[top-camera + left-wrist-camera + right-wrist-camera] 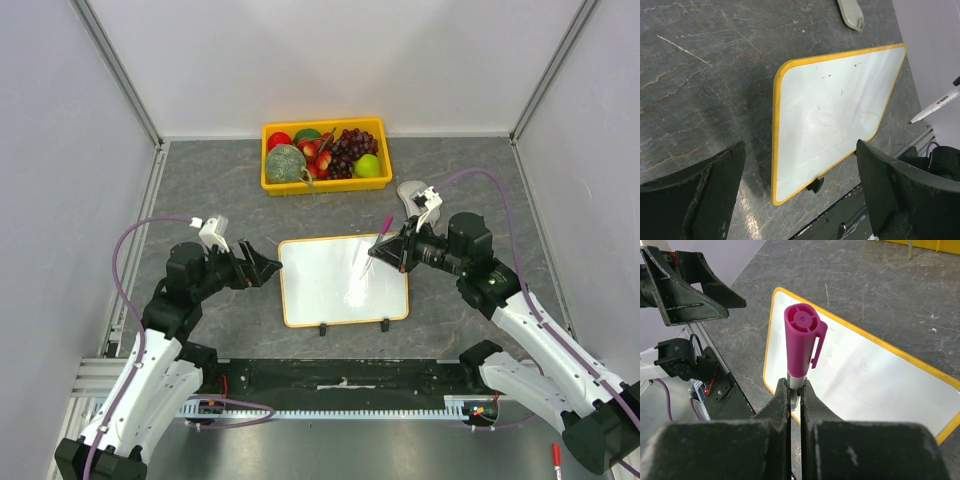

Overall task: Write a sentence on the whiteboard
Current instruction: Pass from the right arm to the left

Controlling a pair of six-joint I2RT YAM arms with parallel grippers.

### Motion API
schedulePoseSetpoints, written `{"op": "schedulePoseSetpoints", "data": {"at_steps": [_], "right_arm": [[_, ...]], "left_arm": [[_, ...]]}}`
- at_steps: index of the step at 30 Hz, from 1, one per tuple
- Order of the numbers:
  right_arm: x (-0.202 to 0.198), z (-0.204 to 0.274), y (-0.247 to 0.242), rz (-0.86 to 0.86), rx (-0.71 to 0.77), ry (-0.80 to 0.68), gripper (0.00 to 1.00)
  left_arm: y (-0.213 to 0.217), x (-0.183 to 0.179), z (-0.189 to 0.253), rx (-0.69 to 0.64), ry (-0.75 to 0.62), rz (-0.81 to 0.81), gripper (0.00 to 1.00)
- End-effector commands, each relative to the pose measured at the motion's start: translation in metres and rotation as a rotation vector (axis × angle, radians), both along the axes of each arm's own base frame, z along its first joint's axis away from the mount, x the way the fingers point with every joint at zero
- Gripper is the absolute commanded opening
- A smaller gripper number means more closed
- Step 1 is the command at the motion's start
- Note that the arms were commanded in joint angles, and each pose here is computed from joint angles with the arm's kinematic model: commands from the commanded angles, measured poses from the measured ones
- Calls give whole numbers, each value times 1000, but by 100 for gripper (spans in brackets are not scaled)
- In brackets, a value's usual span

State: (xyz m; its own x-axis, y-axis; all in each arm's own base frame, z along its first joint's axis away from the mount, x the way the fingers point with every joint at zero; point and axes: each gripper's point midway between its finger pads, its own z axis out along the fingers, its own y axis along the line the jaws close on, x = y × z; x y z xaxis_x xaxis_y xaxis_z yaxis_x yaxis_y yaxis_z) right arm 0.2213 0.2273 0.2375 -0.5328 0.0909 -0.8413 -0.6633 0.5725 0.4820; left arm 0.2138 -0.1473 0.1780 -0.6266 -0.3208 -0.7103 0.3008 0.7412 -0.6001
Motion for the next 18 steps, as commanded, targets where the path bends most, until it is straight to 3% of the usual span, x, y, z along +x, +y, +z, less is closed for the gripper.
{"op": "schedulePoseSetpoints", "data": {"at_steps": [1,18], "right_arm": [[6,10,0,-30,22,-43,0],[0,6,0,-24,37,-48,0]], "left_arm": [[0,4,6,-5,-52,0,96],[3,3,-1,-16,-19,31,100]]}}
